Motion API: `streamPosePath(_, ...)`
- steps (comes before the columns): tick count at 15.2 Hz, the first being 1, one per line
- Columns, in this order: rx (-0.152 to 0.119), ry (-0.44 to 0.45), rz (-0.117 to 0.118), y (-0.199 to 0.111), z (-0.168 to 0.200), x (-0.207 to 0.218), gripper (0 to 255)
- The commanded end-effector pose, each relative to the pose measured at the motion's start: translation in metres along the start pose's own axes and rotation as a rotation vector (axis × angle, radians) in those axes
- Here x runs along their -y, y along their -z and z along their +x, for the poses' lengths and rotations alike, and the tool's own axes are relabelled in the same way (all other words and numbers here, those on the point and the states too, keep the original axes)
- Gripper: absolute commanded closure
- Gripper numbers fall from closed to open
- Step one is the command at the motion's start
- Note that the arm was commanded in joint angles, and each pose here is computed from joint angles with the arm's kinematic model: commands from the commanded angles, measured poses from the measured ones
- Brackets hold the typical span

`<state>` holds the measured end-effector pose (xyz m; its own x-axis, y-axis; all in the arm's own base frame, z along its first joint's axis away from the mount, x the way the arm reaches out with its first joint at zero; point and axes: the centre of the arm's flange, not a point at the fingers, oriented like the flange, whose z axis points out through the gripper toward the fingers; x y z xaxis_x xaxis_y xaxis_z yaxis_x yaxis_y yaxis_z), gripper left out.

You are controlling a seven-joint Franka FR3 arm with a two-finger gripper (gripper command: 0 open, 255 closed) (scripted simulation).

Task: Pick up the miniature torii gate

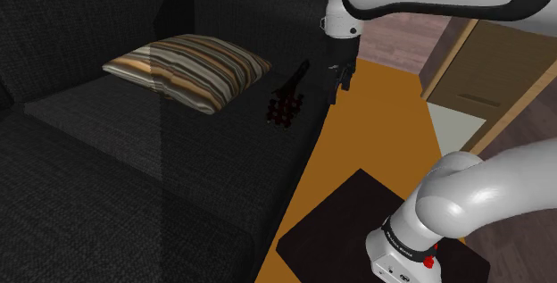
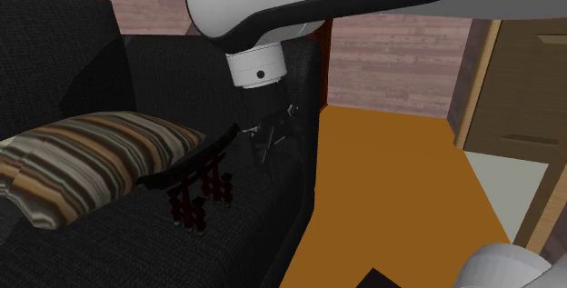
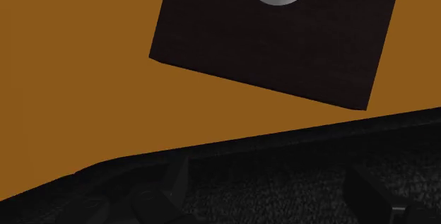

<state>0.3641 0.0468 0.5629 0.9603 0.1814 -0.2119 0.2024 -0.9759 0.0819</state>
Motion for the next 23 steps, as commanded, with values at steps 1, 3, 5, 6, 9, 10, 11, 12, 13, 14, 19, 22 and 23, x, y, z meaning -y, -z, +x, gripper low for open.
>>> streamPosePath(1, 0.024, 0.021, 0.004, 0.011, 0.029, 0.011, 0)
streamPosePath(3, 0.046, 0.041, 0.007, 0.019, 0.054, 0.023, 0)
streamPosePath(5, 0.068, 0.062, 0.01, 0.027, 0.079, 0.035, 0)
streamPosePath(6, 0.079, 0.072, 0.011, 0.03, 0.092, 0.042, 0)
streamPosePath(9, 0.113, 0.102, 0.016, 0.04, 0.129, 0.062, 0)
streamPosePath(10, 0.124, 0.112, 0.017, 0.043, 0.142, 0.069, 0)
streamPosePath(11, 0.13, 0.118, 0.018, 0.045, 0.149, 0.073, 0)
streamPosePath(12, 0.13, 0.118, 0.018, 0.04, 0.15, 0.074, 0)
streamPosePath(13, 0.13, 0.118, 0.018, 0.035, 0.151, 0.074, 0)
streamPosePath(14, 0.13, 0.118, 0.018, 0.03, 0.152, 0.074, 0)
streamPosePath(19, 0.13, 0.118, 0.018, 0.006, 0.157, 0.076, 0)
streamPosePath(22, 0.13, 0.118, 0.018, 0.006, 0.158, 0.075, 255)
streamPosePath(23, 0.13, 0.118, 0.018, 0.006, 0.158, 0.075, 255)
